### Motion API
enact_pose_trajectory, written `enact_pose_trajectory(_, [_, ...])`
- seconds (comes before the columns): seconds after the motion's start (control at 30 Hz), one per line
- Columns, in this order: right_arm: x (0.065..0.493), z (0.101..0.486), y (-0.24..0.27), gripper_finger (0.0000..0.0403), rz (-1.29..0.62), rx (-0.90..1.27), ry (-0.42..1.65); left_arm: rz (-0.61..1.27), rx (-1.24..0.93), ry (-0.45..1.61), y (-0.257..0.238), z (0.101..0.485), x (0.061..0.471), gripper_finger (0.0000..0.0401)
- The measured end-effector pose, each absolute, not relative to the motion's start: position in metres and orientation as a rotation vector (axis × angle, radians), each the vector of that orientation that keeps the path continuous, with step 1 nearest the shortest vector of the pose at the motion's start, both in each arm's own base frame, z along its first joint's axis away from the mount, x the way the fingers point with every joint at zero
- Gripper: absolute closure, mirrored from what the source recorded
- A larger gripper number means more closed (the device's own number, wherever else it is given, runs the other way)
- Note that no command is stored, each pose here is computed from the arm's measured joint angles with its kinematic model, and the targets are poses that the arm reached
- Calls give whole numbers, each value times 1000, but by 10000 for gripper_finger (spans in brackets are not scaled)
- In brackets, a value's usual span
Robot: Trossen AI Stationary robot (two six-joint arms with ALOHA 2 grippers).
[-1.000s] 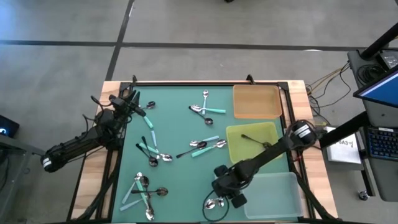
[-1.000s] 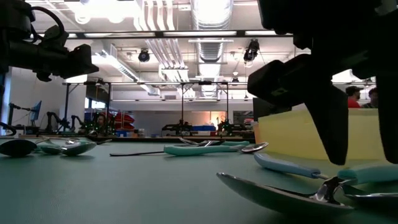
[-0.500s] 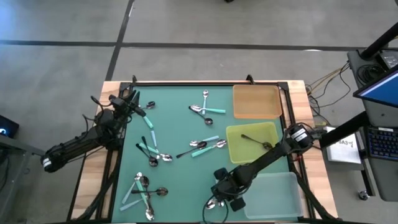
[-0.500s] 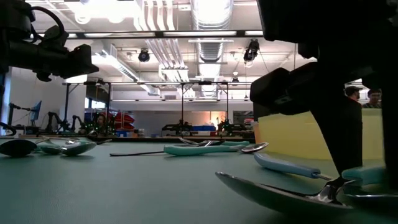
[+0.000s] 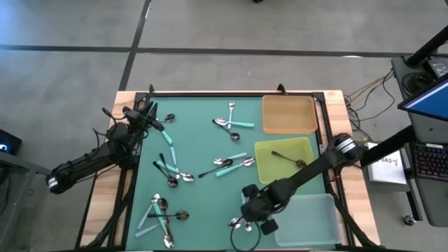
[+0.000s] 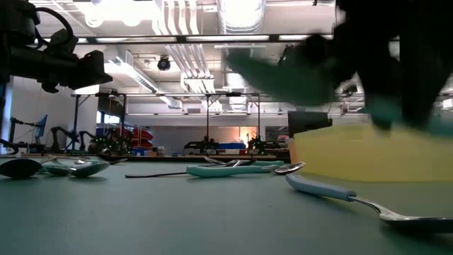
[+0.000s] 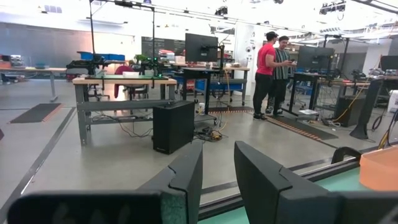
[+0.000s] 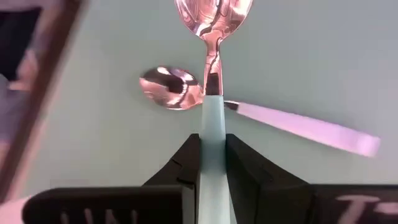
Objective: Sort silverware by color (type)
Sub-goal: Put the green spoon into the transparent bin, then put the blue spoon into the orange bin
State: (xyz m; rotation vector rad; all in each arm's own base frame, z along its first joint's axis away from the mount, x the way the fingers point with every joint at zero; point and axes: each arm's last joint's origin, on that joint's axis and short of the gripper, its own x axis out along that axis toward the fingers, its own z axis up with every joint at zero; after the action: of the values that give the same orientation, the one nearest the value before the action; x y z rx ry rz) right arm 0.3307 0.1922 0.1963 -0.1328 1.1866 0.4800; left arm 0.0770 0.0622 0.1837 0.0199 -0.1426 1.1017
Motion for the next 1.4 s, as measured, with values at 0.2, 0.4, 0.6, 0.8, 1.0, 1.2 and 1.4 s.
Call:
enact_pose_trajectory(0.2, [297, 251, 182, 364, 358, -73, 1168, 1101, 20, -142, 62, 184, 77, 324])
enact_pose_trajectory(0.4, [243, 272, 195, 364, 261, -8, 1231, 1102, 20, -141, 62, 184, 77, 324])
enact_pose_trajectory(0.6, [196, 254, 221, 364, 200, 17, 1284, 1102, 20, -139, 62, 183, 77, 324])
enact_pose_trajectory(0.8, [162, 217, 227, 364, 76, 33, 1390, 1102, 20, -140, 62, 184, 77, 324])
enact_pose_trajectory(1.0, [154, 209, 226, 291, -5, 132, 1445, 1102, 20, -140, 62, 184, 77, 324])
enact_pose_trajectory(1.2, [157, 229, 231, 212, 28, 156, 1471, 1102, 20, -140, 62, 184, 77, 324])
enact_pose_trajectory(1.4, [184, 254, 223, 203, -33, 16, 1174, 1102, 20, -140, 62, 183, 77, 324])
